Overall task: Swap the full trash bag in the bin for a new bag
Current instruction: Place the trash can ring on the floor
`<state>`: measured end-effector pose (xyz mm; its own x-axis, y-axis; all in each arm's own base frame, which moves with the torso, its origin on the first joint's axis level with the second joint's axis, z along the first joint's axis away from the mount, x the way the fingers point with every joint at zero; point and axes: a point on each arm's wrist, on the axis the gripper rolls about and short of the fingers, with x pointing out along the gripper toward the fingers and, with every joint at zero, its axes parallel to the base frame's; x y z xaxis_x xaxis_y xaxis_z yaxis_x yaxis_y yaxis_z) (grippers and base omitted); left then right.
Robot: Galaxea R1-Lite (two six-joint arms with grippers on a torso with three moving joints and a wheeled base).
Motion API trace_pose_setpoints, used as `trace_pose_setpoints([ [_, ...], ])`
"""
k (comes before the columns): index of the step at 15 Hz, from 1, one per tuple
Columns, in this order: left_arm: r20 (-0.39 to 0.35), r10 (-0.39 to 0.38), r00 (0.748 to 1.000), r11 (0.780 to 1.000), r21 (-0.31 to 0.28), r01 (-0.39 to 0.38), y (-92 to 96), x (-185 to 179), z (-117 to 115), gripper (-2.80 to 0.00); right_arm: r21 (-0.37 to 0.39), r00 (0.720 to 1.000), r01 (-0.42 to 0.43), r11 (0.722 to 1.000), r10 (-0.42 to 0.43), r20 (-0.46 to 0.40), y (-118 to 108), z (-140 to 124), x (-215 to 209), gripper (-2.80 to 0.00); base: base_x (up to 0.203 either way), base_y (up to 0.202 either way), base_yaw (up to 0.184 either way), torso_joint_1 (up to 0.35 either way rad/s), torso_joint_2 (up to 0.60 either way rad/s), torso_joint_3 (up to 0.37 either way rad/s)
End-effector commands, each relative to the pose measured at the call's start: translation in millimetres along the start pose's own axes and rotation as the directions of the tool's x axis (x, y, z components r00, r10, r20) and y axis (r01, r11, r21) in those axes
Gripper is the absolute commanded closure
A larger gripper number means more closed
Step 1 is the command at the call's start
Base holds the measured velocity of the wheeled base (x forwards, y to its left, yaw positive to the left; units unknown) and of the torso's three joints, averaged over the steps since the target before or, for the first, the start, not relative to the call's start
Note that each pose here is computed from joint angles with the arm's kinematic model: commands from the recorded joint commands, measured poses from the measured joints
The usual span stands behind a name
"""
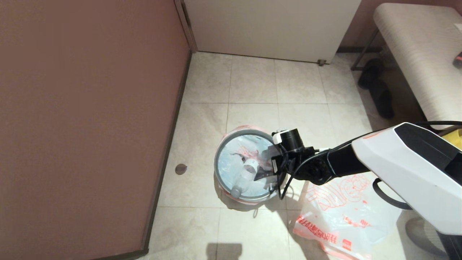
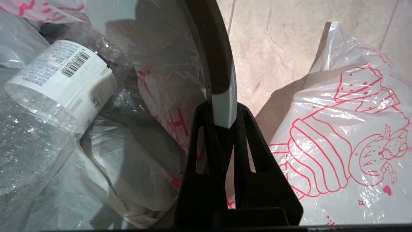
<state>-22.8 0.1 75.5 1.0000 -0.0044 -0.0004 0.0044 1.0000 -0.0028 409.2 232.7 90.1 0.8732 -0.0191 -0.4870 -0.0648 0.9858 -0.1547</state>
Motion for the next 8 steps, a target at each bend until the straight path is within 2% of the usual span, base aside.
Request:
trace_pose_setpoints([
  [1, 0.000, 0.000, 1.000, 1.000, 0.000, 0.000, 0.0, 0, 0, 0.00, 0.004, 1.000, -0.004, 1.000, 0.004, 0.017, -1, 7, -10, 0.00, 0.000, 0.000, 0.000, 0.000, 0.00, 0.000],
  [6, 0.000, 0.000, 1.000, 1.000, 0.000, 0.000, 0.0, 0, 0, 0.00, 0.000, 0.999, -0.027, 1.000, 0.026, 0.047, -1, 19, -25, 0.00, 0.000, 0.000, 0.000, 0.000, 0.00, 0.000],
  [8, 0.000, 0.000, 1.000, 1.000, 0.000, 0.000, 0.0, 0, 0, 0.00, -0.019, 1.000, -0.021, 1.000, 0.021, -0.007, -1, 1, -6, 0.00, 0.000, 0.000, 0.000, 0.000, 0.00, 0.000],
])
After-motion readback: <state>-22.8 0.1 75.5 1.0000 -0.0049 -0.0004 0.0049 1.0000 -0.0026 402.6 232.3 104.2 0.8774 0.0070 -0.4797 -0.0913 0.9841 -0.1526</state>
